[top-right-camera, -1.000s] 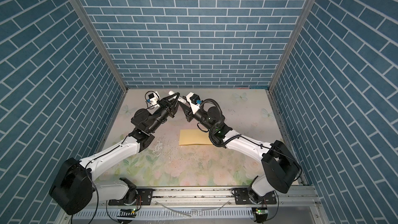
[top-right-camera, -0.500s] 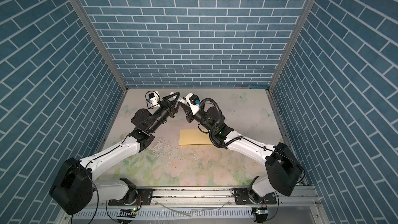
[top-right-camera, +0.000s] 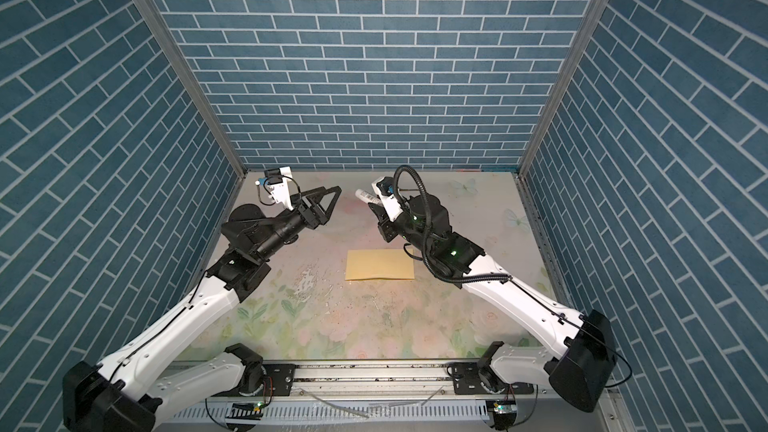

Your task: Place the letter into the envelope and seal it

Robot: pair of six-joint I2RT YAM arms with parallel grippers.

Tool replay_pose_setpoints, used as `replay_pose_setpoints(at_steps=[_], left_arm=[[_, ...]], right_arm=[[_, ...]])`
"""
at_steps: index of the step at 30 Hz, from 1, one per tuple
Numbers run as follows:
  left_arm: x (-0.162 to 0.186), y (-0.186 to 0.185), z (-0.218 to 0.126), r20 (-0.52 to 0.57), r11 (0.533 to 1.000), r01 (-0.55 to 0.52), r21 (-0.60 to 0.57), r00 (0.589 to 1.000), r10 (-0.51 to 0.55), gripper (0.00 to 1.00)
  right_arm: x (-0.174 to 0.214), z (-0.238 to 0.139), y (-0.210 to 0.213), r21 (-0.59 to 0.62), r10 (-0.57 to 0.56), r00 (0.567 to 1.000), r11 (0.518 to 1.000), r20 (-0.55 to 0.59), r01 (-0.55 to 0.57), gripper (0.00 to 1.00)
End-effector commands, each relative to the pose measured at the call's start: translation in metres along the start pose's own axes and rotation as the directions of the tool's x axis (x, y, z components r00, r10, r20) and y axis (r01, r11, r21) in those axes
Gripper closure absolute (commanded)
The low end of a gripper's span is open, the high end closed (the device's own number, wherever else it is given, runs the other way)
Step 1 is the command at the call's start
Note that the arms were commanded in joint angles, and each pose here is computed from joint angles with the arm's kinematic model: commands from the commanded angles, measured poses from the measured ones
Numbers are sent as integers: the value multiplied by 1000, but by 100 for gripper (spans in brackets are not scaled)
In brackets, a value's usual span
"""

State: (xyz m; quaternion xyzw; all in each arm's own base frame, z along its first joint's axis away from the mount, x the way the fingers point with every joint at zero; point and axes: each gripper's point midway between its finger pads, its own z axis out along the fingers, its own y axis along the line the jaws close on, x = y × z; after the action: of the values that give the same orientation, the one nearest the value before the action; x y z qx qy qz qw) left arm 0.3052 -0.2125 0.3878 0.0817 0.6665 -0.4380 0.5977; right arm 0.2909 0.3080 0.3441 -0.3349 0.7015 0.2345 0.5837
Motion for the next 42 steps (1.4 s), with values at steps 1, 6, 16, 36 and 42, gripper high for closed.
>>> replay_pose_setpoints(at_steps=[1,6,16,36,42], left_arm=[[32,0,-11,-134,931,-363,43,921,365,11],[54,-11,-14,-143,845,-514,144,834,532,10],[107,-31,-2,-188,676,-659,330,656,731,9],[152,-23,17,-235,549,-714,434,499,834,41],[162,-24,19,-234,534,-714,454,482,844,72]], right_arm=[[9,-19,0,-62,123,984,989,-130,-132,100],[17,-26,7,-121,198,951,965,-237,-232,100],[27,-23,28,-211,239,901,921,-361,-328,100],[29,-29,54,-326,244,863,853,-442,-408,100],[28,-29,55,-331,246,864,850,-440,-410,100]])
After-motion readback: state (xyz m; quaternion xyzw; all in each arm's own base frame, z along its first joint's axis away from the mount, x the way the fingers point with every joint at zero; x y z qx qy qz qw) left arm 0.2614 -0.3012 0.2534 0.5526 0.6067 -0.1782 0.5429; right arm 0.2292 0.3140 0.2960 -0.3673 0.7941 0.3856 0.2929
